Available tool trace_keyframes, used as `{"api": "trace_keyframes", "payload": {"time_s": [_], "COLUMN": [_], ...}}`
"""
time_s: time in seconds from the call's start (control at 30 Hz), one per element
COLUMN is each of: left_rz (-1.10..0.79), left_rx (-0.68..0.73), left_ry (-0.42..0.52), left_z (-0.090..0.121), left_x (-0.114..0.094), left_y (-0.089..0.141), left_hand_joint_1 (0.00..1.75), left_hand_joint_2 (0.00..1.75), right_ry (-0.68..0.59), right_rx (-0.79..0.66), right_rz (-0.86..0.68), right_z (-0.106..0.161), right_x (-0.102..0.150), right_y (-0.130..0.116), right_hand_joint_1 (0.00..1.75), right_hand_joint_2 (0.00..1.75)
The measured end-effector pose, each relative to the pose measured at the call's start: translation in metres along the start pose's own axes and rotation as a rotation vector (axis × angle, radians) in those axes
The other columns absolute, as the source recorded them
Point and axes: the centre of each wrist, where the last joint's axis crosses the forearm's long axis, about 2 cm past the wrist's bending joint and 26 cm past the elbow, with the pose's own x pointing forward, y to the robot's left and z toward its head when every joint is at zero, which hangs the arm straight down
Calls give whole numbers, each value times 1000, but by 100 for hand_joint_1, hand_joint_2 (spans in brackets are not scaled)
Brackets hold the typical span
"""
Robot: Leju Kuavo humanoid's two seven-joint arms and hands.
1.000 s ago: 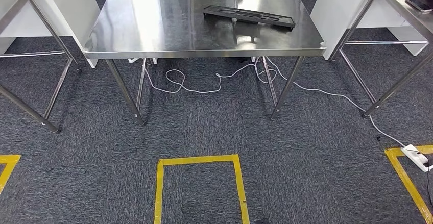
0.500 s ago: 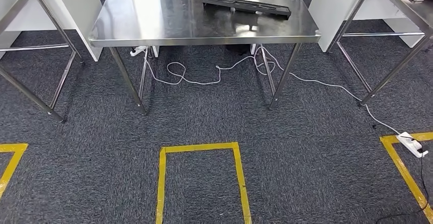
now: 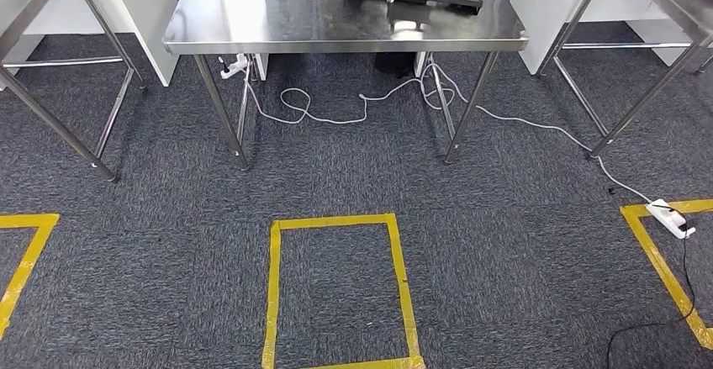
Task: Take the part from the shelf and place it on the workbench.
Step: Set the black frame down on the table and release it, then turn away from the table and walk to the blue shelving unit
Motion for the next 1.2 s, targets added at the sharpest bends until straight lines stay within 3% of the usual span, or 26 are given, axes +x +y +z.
{"api": "trace_keyframes", "payload": {"time_s": [1.2], "left_rz": [-188], "left_rx": [-6], "left_ry": [-41], "left_z": [-2], "left_x": [5], "left_y": [2], "left_hand_joint_1": [0], "left_hand_joint_2": [0], "right_ry": [94], "right_rx": [-18], "right_rz": [-74], "right_z": [-1], "right_x": [-10], "right_y": [-1], "right_hand_joint_1": [0], "right_hand_joint_2": [0]}}
